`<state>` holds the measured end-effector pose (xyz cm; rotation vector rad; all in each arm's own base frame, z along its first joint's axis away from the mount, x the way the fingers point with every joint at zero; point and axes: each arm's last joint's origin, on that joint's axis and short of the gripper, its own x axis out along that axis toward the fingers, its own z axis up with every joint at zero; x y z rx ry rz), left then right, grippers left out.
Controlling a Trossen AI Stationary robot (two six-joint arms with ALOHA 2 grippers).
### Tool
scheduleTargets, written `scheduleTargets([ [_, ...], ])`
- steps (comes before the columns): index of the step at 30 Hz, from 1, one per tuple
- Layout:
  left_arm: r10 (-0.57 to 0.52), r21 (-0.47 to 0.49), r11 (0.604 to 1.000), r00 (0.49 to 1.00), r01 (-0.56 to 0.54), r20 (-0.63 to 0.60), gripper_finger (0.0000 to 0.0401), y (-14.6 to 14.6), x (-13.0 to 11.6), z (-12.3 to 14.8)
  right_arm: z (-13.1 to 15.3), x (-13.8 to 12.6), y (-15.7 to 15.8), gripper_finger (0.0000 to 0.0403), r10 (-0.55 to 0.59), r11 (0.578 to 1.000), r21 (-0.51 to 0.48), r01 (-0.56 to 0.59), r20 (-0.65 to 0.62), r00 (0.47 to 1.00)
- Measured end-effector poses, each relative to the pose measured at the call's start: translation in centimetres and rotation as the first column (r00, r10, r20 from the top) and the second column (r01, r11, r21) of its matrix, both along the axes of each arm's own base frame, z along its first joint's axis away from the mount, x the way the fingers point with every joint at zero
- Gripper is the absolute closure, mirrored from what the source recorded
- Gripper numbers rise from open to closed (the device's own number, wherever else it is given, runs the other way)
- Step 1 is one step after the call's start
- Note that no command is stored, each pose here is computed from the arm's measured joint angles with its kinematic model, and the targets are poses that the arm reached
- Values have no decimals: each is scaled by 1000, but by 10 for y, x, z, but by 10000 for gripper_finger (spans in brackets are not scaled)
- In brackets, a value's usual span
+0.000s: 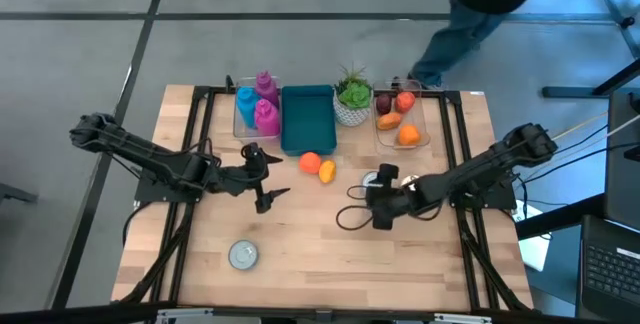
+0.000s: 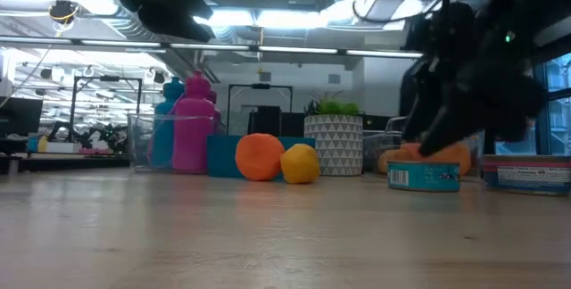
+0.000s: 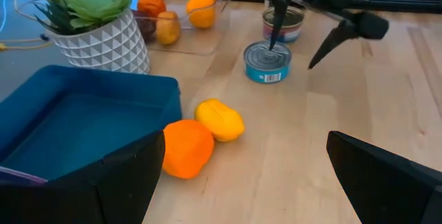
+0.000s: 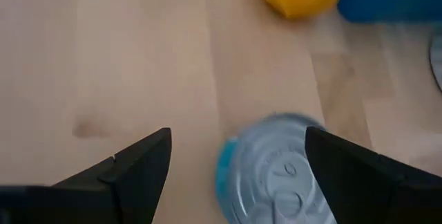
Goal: Pick & Place Food Item
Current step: Put the green tuna can into the blue bin
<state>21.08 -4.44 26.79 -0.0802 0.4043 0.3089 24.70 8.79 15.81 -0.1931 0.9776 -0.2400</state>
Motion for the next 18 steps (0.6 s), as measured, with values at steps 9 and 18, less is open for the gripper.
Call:
scheduleTargets([
  [9, 0, 9, 1000, 1000, 0, -6, 8, 1, 0, 0, -12, -1, -1, 76, -90, 996, -31, 87, -104, 990],
  [18, 0, 9, 1000, 1000, 0, -7, 8, 1, 0, 0, -13, -3, 0, 76, -66, 998, -3, 66, -146, 987],
])
